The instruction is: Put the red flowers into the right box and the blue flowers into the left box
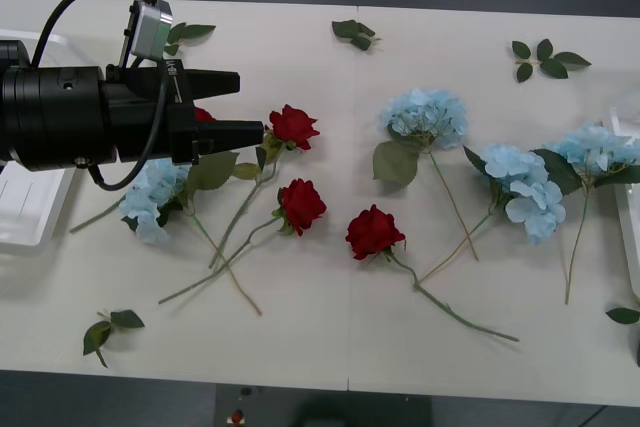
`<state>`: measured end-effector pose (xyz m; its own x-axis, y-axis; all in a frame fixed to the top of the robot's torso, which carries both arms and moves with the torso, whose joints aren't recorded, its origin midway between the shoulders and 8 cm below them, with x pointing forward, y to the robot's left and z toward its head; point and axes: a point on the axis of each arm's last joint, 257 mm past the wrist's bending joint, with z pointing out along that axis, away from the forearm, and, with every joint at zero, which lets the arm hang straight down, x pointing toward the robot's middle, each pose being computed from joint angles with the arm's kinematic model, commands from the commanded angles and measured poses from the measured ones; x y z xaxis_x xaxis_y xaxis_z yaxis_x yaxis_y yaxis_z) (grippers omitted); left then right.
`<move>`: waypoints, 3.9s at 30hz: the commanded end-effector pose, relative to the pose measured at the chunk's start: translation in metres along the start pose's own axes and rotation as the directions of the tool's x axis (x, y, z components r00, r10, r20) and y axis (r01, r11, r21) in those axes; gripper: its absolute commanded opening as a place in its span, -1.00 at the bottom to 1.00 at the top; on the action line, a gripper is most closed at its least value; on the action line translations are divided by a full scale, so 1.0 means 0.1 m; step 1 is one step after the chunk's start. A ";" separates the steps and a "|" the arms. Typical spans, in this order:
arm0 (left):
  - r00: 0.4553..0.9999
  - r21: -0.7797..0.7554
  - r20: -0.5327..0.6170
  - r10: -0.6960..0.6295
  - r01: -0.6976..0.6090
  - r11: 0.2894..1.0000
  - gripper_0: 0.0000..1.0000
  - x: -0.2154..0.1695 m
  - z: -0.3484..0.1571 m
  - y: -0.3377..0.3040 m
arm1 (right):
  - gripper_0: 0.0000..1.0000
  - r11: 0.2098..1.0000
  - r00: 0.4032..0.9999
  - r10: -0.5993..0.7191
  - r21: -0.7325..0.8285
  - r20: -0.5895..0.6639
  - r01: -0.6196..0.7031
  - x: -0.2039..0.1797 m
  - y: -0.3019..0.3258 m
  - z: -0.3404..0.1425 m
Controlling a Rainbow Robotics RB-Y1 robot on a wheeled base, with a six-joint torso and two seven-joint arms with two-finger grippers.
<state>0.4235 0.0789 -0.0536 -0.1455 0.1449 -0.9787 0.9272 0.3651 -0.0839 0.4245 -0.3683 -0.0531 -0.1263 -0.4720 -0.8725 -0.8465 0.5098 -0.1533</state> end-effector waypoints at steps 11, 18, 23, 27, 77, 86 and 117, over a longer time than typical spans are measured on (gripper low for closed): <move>0.994 -0.018 -0.043 -0.103 0.103 0.995 1.00 -0.16 -0.24 0.06 | 1.00 1.000 0.995 -0.026 0.003 -0.097 0.026 0.12 -0.01 -0.02; 0.974 -0.134 -0.063 -0.217 0.207 0.969 1.00 -0.12 -0.56 0.46 | 1.00 1.000 0.982 -0.028 -0.011 -0.188 0.026 0.35 0.02 0.08; 0.966 -0.240 -0.058 -0.250 0.230 0.943 1.00 -0.04 -0.90 0.86 | 1.00 0.999 0.964 0.054 0.022 -0.261 -0.050 0.56 0.06 0.11; 0.965 -0.336 -0.069 -0.251 0.215 0.917 1.00 0.02 -1.20 1.19 | 1.00 0.973 0.926 0.226 0.123 -0.304 -0.197 0.73 0.09 0.11; 0.881 -0.672 -0.363 -0.303 -0.023 0.740 1.00 1.48 -1.45 2.82 | 1.00 0.381 0.508 0.858 0.756 -0.076 -0.532 2.36 -0.33 0.47; 0.858 -0.661 -0.411 -0.309 -0.047 0.749 1.00 1.65 -1.26 2.86 | 1.00 0.388 0.507 0.857 0.763 -0.092 -0.517 2.49 -0.37 0.65; 0.817 -0.615 -0.525 -0.240 -0.170 0.770 1.00 2.17 -0.84 2.83 | -1.00 0.389 0.503 0.857 0.781 -0.113 -0.488 2.60 -0.42 1.10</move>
<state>0.6066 0.3027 -0.3019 -0.5893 0.4700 -0.6571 0.4975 0.8520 0.1633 0.4743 -0.4331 -0.3361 -0.8657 0.0914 -0.4921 0.1070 0.9943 -0.0036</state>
